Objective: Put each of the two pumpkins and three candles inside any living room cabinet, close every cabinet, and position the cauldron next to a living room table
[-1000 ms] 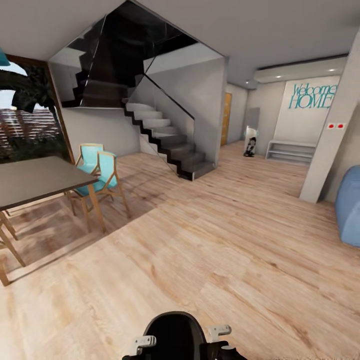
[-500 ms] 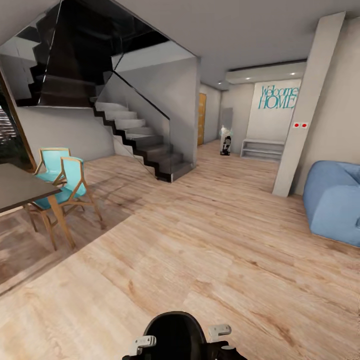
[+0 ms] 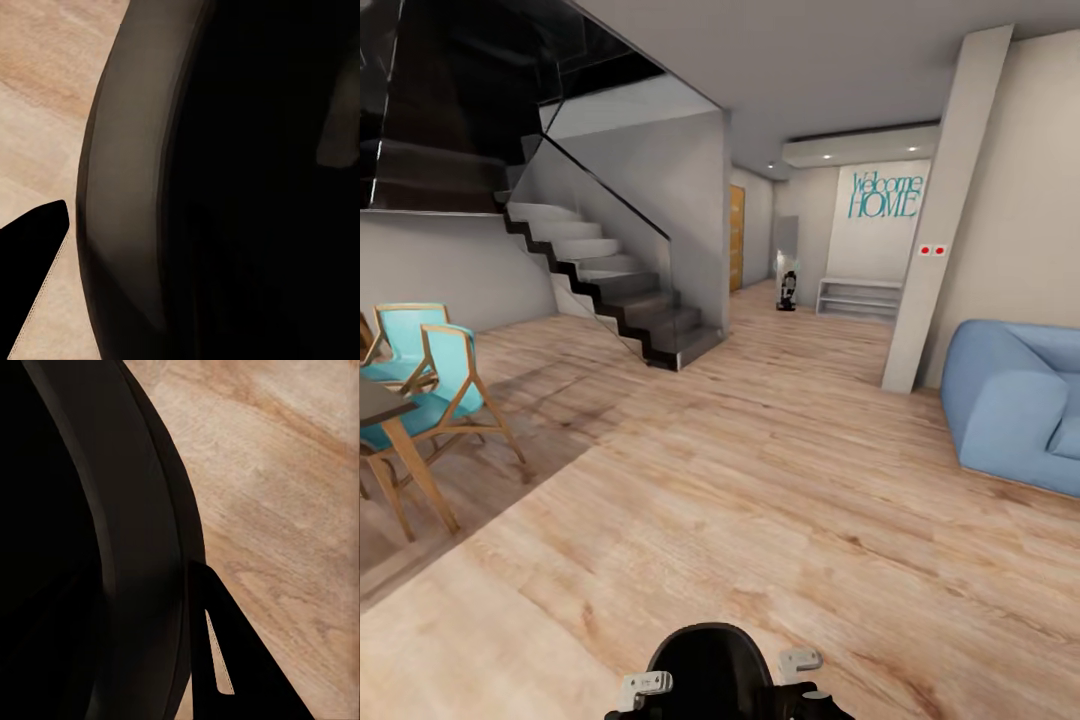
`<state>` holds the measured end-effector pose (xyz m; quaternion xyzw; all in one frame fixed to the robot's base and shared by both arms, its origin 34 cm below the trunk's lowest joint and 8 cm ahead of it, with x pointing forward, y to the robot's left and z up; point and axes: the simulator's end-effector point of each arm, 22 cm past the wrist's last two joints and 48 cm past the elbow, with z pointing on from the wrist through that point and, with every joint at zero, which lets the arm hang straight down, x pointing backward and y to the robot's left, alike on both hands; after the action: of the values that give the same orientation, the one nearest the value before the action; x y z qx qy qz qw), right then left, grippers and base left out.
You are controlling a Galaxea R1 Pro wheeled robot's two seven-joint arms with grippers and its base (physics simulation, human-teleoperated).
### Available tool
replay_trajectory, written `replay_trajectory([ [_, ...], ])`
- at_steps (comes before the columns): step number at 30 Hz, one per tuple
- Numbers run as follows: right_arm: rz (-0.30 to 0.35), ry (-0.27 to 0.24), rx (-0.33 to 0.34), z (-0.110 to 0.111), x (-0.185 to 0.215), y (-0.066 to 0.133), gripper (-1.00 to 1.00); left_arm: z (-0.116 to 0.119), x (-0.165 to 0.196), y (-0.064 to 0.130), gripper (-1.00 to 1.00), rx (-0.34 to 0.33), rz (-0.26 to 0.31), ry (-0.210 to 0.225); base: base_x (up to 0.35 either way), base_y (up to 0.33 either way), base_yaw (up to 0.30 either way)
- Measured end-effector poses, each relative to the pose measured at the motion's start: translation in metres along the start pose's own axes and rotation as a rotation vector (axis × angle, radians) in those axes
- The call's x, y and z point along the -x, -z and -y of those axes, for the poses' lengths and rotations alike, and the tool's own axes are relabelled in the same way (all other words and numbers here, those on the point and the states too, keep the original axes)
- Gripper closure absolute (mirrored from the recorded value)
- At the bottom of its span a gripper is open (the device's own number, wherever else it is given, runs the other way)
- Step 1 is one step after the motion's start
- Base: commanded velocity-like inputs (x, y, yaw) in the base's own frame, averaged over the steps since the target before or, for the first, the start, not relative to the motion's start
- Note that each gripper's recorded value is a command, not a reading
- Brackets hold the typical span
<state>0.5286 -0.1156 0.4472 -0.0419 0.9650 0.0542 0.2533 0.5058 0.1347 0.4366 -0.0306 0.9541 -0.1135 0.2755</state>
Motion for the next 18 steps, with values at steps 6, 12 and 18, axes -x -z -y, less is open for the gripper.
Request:
replay_trajectory([
  [6,0.000,0.000,0.000,0.0000,-0.0001,0.0000,1.00,0.0000,-0.0001,0.0000,1.00,0.000,0.000,0.000,0.330,0.000,-0.001],
  [12,0.000,0.001,0.000,-0.0001,0.0001,0.0000,1.00,0.0000,0.0000,0.0000,1.00,-0.001,0.000,0.000,0.328,0.000,0.000],
  [18,0.001,0.001,0.000,-0.0001,0.0004,-0.0002,1.00,-0.0001,0.0002,-0.0001,1.00,-0.001,0.001,0.001,0.204,0.000,0.000],
])
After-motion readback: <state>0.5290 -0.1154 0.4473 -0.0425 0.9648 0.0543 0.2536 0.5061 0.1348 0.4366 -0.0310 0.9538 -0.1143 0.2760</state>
